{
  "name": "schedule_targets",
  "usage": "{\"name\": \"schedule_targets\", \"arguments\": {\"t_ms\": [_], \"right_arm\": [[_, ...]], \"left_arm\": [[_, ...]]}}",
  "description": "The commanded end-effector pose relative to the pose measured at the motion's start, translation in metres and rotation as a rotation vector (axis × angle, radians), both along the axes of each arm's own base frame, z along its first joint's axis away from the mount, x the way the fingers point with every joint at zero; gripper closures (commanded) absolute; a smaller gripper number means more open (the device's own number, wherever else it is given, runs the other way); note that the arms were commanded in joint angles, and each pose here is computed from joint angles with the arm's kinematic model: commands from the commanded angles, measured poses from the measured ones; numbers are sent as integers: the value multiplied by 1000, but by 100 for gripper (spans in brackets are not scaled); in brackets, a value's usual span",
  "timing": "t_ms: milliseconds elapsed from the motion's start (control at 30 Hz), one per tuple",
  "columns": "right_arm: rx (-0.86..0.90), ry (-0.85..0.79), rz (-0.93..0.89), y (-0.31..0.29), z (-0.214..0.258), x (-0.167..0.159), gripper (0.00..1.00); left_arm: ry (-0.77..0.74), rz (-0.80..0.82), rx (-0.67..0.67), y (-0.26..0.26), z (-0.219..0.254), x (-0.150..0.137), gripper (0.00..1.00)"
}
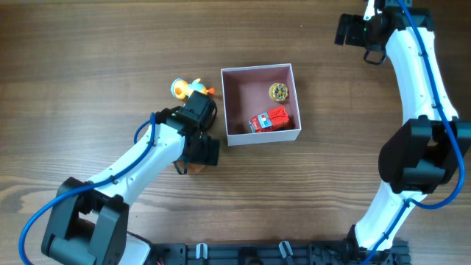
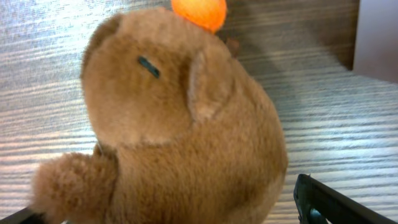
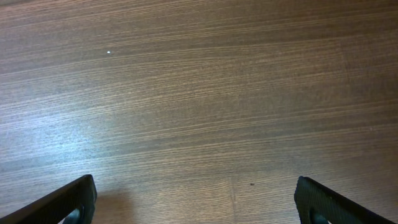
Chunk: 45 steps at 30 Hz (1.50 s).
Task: Pack container
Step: 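Grasp the brown plush with the left gripper and lift it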
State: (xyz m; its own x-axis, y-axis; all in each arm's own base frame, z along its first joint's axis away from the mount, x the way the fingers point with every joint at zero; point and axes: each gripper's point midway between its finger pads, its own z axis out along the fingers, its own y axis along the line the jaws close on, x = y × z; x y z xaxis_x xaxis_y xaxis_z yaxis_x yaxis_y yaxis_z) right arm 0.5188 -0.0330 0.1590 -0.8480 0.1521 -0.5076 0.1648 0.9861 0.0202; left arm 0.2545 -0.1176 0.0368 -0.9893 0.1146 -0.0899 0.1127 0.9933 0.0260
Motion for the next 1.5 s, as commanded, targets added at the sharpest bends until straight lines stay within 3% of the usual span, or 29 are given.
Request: {"name": "schedule_targets", "arguments": {"t_ms": [0,200,267,367,467,533,867,933,1000,1167,1267,1467], "right_arm": [[4,-22,5,-1,10,-1,0],[4,-22,5,-1,10,-1,0],[4,-22,5,-1,10,-1,0],[4,-22,5,-1,10,-1,0],[4,-22,5,-1,10,-1,0],[3,-22,5,-1,10,-1,0],[4,-22,5,-1,10,-1,0],[4,-22,4,-1,10,-1,0],[4,-22,5,-1,10,-1,0],[4,-22,5,-1,10,-1,0],[4,-22,5,-1,10,-1,0],[4,-22,5,-1,10,-1,0]], "left_arm": [[-1,-13,-22,-5,-2,0,4],[-1,-17,-17,-4,-2,0,30],[-2,-17,-17,-4,-2,0,46],[-5,-17,-20,-4,-2,1,47],[-4,-19,-50,-11,2,3,79],[-9,-22,-87,-19,13,8,85],[-201,-32,-187,-34,124,35,75],[-261,-35,-219,-35,150,36,67],[-326,-46,-282,-41,172,37,63],[-415,-137,-544,-80,216,35,64],[-441,-191,-652,-103,231,38,65],[-519,-299,-717,-148,240,48,57]]}}
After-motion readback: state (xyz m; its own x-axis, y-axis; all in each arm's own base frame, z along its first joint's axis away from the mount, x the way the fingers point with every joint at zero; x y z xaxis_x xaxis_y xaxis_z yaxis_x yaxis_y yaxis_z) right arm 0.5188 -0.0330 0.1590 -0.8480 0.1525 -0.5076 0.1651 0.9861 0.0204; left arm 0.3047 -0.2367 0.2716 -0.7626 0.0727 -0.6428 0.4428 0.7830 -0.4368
